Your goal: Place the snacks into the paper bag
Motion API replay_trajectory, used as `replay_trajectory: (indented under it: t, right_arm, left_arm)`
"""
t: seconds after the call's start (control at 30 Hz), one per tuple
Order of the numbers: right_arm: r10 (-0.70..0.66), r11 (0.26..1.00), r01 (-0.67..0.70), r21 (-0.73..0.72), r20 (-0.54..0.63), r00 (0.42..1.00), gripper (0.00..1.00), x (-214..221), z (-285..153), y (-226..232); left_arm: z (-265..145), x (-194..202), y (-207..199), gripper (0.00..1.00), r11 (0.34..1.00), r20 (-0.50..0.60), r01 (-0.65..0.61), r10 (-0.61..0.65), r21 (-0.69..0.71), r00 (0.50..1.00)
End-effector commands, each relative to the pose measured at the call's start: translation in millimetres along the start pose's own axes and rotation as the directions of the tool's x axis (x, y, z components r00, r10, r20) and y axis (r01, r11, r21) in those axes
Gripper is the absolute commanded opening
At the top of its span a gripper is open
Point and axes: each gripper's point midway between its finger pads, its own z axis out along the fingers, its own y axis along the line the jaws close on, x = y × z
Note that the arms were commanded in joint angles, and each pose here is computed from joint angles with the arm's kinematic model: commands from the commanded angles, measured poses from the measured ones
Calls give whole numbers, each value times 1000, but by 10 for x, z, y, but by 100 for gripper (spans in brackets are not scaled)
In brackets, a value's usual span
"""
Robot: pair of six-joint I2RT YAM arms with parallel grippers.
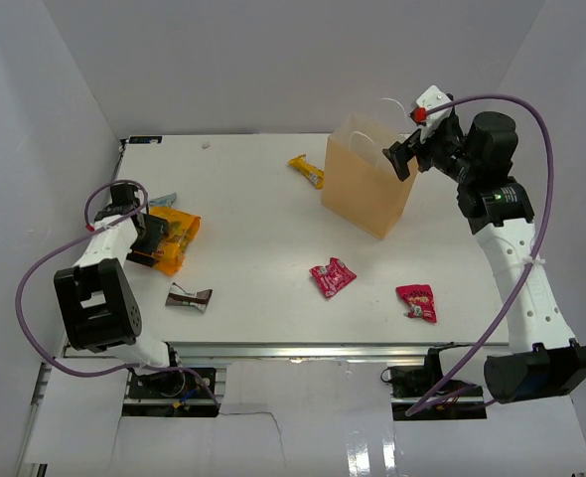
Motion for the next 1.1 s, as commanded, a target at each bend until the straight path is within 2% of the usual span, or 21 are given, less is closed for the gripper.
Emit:
replay_trajectory:
  t: [0.0, 0.17, 0.2, 0.23, 0.3, 0.33, 0.43, 0.53, 0.57, 0.6, 0.63, 0.67, 0.73, 0.77, 0.8, 0.87, 0.9, 0.93, 0.97, 1.0, 1.07]
  right_arm:
    - [2, 998, 1, -66, 52, 999, 98, -178, -138, 125]
    - [10, 979, 14, -204, 117, 993, 98, -354, -264, 395]
    - [13, 974, 18, -227, 134, 991, 98, -405, -304, 445]
    - [15, 964, 25, -264, 150, 989, 98, -432, -332, 518]
    - [20, 919, 66, -389, 214, 977, 97, -531, -463, 781]
    - [31, 898, 74, -433, 229, 973, 97, -518, -498, 884]
    - [95, 815, 75, -574, 260, 961, 96, -577, -633, 1196]
    - [132, 759, 39, -650, 212, 968, 95, -473, -629, 1400]
    - [96, 745, 84, -662, 231, 968, 95, -486, -610, 1487]
    - [97, 725, 64, -686, 193, 976, 95, -397, -587, 1582]
    - [31, 704, 147, -695, 236, 971, 95, -389, -562, 1710]
    - [6, 674, 164, -720, 227, 974, 95, -290, -566, 1827]
    - [-97, 596, 312, -740, 319, 943, 96, -204, -603, 2111]
    - [-201, 537, 465, -704, 428, 881, 98, -45, -596, 2221]
    - [-234, 488, 543, -684, 497, 836, 100, -16, -595, 2372]
    - [-337, 438, 652, -619, 559, 758, 94, 102, -492, 2477]
    - [-357, 400, 711, -579, 616, 702, 93, 84, -424, 2653]
    - [-414, 397, 727, -561, 597, 687, 93, 131, -316, 2671]
    - [-420, 394, 708, -587, 570, 706, 92, 215, -207, 2776]
    - [-442, 402, 724, -560, 574, 689, 92, 131, -101, 2868]
    - [-416, 450, 665, -596, 519, 747, 93, 152, 107, 3021]
  left_arm:
    - [89, -147, -231, 80, 991, 28, -64, 61, 119, 998]
    - [192, -78, -287, 48, 976, -16, -114, 119, 185, 993]
    - [191, -57, -325, 36, 968, -26, -124, 133, 218, 991]
    - [191, -38, -335, 29, 963, -32, -130, 142, 237, 989]
    - [184, 24, -340, 18, 944, -49, -151, 173, 295, 984]
    - [163, 42, -366, 16, 930, -47, -165, 191, 328, 981]
    - [8, 158, -497, 5, 839, -24, -236, 283, 490, 959]
    - [-257, 315, -669, 2, 697, 5, -284, 373, 658, 928]
    - [-386, 327, -729, 1, 637, 47, -311, 395, 706, 917]
    - [-510, 415, -759, 1, 582, 36, -306, 428, 754, 903]
    - [-662, 419, -818, 0, 519, 77, -326, 444, 790, 893]
    - [-726, 461, -816, 0, 489, 79, -326, 459, 809, 885]
    - [-922, 579, -829, 0, 414, 67, -308, 502, 856, 862]
    - [-970, 619, -822, 0, 400, 51, -291, 513, 869, 857]
    - [-1046, 701, -808, 0, 371, 23, -262, 538, 891, 843]
    - [-1111, 815, -789, 0, 377, -50, -194, 550, 906, 833]
    - [-1155, 951, -784, 0, 366, -75, -176, 578, 914, 812]
    - [-1197, 1058, -775, 0, 358, -98, -158, 601, 920, 794]
    - [-1230, 1139, -773, 0, 363, -122, -139, 610, 922, 783]
    - [-1279, 1318, -767, 0, 354, -136, -134, 642, 926, 755]
    - [-1365, 1472, -792, 0, 339, -147, -117, 660, 934, 736]
